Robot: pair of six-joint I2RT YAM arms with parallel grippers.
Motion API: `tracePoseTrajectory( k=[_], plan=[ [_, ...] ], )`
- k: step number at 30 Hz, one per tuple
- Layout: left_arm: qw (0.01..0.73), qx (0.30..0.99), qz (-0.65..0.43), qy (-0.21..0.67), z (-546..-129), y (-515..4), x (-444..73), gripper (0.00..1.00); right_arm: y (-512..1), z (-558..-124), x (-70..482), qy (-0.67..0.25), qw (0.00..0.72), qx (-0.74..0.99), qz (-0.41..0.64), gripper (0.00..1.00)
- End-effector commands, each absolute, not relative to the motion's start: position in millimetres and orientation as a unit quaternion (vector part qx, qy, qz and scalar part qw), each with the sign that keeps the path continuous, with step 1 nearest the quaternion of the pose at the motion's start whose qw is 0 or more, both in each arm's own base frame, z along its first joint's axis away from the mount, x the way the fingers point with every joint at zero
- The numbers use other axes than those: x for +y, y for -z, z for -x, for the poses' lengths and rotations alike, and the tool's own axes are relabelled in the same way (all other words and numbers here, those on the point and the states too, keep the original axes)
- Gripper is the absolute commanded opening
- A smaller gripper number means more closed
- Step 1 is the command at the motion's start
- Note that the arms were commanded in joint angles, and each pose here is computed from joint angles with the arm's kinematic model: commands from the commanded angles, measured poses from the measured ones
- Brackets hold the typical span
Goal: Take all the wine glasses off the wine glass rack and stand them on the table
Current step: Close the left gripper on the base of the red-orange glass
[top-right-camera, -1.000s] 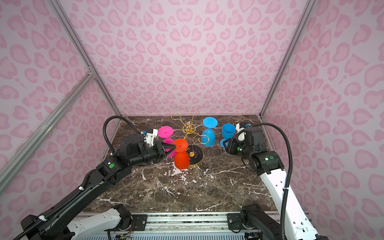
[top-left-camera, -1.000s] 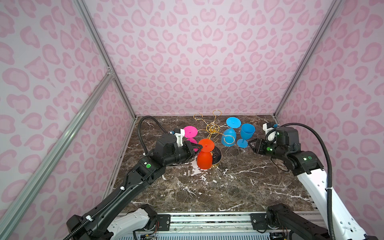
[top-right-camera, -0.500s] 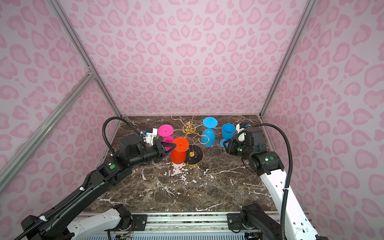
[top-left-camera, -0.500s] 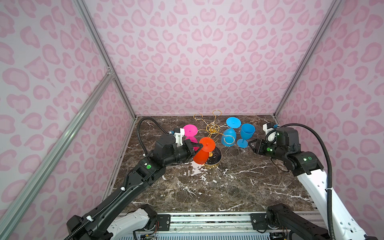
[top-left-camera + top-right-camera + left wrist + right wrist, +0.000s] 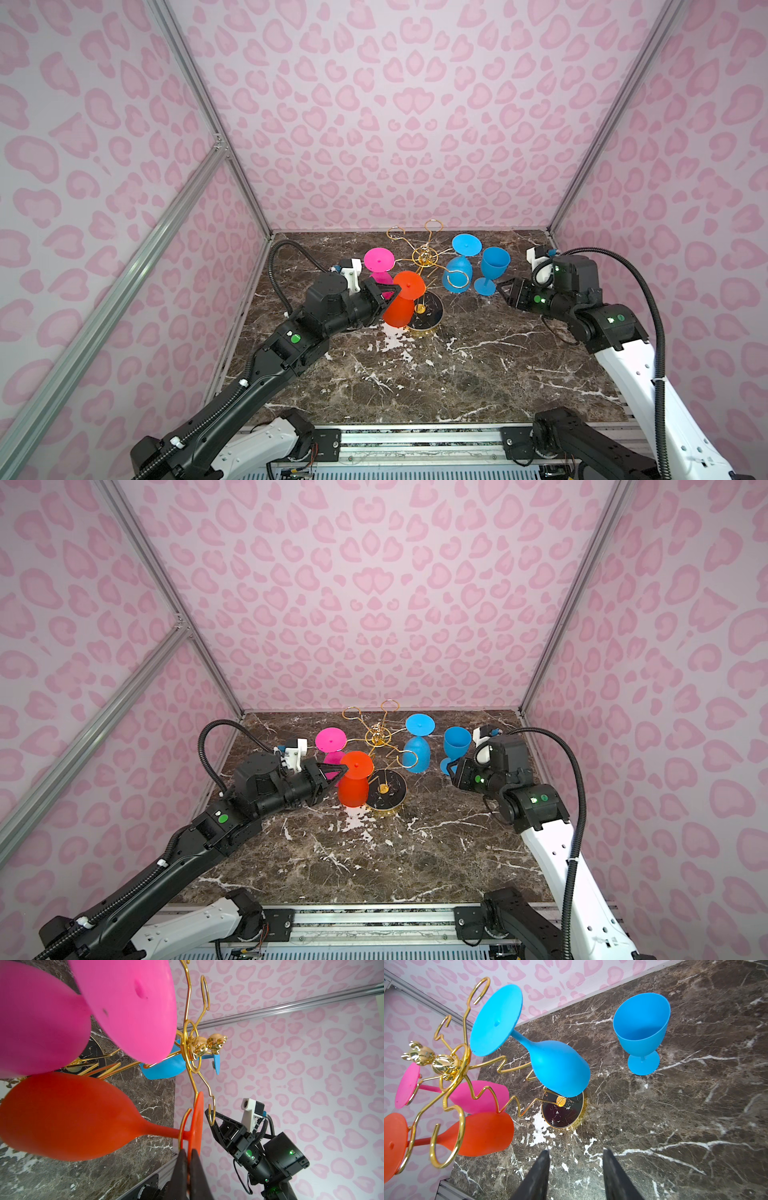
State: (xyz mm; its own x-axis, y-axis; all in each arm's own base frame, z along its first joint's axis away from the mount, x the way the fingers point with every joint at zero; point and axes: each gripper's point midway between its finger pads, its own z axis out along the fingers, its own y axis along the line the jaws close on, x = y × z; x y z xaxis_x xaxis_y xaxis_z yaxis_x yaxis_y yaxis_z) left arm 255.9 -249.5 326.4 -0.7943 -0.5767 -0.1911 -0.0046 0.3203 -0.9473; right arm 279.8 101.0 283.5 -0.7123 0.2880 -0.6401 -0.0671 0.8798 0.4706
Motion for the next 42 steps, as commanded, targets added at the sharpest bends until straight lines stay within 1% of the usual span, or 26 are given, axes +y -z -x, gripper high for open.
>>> tracePoseTrajectory(
  k=[1,5,12,29,37,42],
  plan=[
    [0.276,0.74,0.206,0.578,-264.7,-344.1,-249.5,0.04,-285.9,-280.6,100.3,-0.237,0.38,0.892,-0.064,0.44],
    [0.281,0.732,0.216,0.582,-265.8,-348.7,-246.0,0.04,-287.6,-279.2,99.3,-0.236,0.382,0.891,-0.065,0.43],
    [0.28,0.731,0.235,0.576,-266.6,-340.5,-240.9,0.04,-287.6,-278.0,98.7,-0.235,0.382,0.891,-0.066,0.44],
    [0.269,0.724,0.235,0.59,-273.7,-347.0,-251.1,0.04,-288.0,-279.0,99.2,-0.236,0.382,0.891,-0.064,0.43],
    [0.279,0.736,0.245,0.565,-274.1,-348.2,-243.0,0.04,-289.0,-278.7,99.2,-0.235,0.382,0.892,-0.062,0.43],
    [0.267,0.758,0.233,0.547,-273.3,-344.0,-248.1,0.04,-289.8,-278.6,99.8,-0.236,0.383,0.891,-0.06,0.44]
  ],
)
